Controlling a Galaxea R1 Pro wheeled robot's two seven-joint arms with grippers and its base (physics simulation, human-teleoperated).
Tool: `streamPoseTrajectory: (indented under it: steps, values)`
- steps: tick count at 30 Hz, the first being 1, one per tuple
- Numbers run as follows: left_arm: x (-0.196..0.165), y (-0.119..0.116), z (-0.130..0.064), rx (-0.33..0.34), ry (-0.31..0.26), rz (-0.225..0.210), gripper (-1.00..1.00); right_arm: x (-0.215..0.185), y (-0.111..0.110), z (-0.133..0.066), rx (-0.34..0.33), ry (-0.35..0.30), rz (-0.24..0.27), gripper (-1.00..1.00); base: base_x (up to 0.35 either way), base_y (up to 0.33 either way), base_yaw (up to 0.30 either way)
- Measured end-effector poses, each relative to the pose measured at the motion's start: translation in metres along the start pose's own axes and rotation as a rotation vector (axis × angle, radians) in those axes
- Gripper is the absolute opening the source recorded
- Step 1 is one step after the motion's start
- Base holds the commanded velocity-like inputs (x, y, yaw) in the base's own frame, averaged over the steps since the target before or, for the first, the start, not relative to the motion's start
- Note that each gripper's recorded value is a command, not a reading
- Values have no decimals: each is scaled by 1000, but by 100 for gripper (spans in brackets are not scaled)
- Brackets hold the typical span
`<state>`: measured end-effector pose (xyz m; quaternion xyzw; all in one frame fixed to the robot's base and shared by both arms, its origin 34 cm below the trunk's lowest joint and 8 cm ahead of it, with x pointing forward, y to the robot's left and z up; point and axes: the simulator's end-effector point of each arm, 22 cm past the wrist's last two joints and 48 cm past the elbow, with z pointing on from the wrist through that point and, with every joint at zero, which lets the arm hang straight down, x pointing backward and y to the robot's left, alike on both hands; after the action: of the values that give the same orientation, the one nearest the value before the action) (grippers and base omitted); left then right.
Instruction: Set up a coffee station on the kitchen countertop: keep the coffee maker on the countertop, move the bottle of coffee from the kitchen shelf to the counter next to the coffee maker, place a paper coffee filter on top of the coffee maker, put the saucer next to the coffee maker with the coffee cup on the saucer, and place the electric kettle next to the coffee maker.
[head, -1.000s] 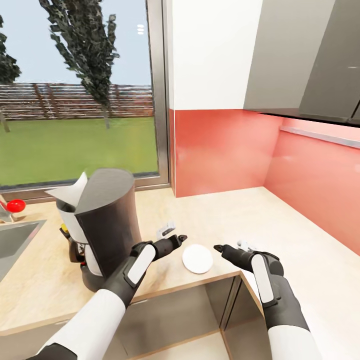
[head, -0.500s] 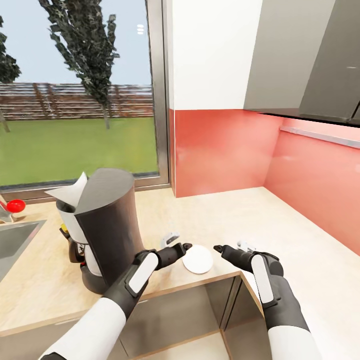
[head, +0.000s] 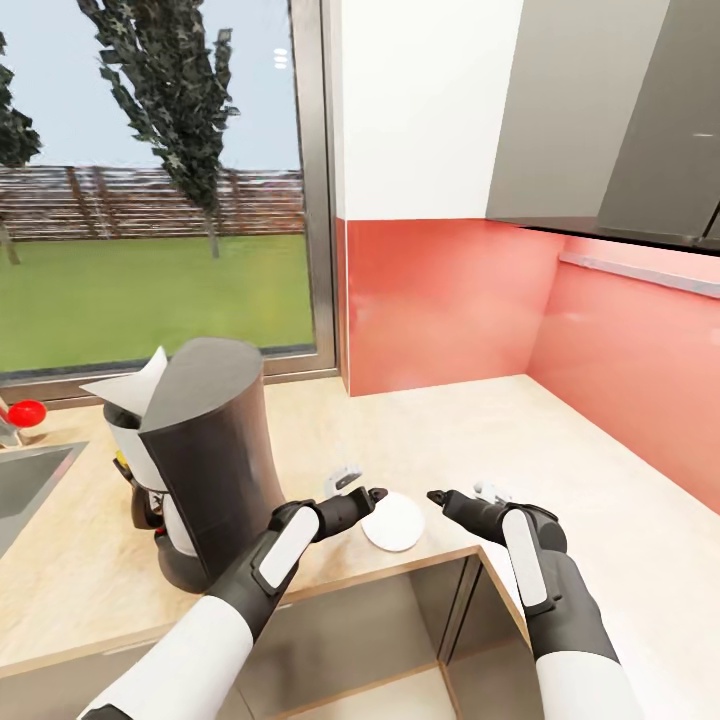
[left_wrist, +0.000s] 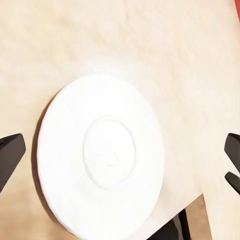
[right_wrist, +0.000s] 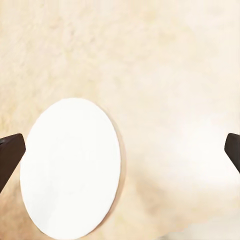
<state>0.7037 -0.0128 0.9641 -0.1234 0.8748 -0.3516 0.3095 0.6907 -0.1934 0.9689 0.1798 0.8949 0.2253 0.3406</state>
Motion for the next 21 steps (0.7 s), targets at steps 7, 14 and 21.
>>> streamPoseTrajectory:
  steps: [7,14,21]
  values:
    - [0,0,0,-1,0,-1,100,2,0,1,0,5,1,100,0,0,-76]
    - [-1,1,-1,-8,-2,2,100,18,-3,9,4,46,12,100,0,0,-55]
    - [1,2,-1,-9,-1,1,100,24,-3,11,2,59,16,100,0,0,-4]
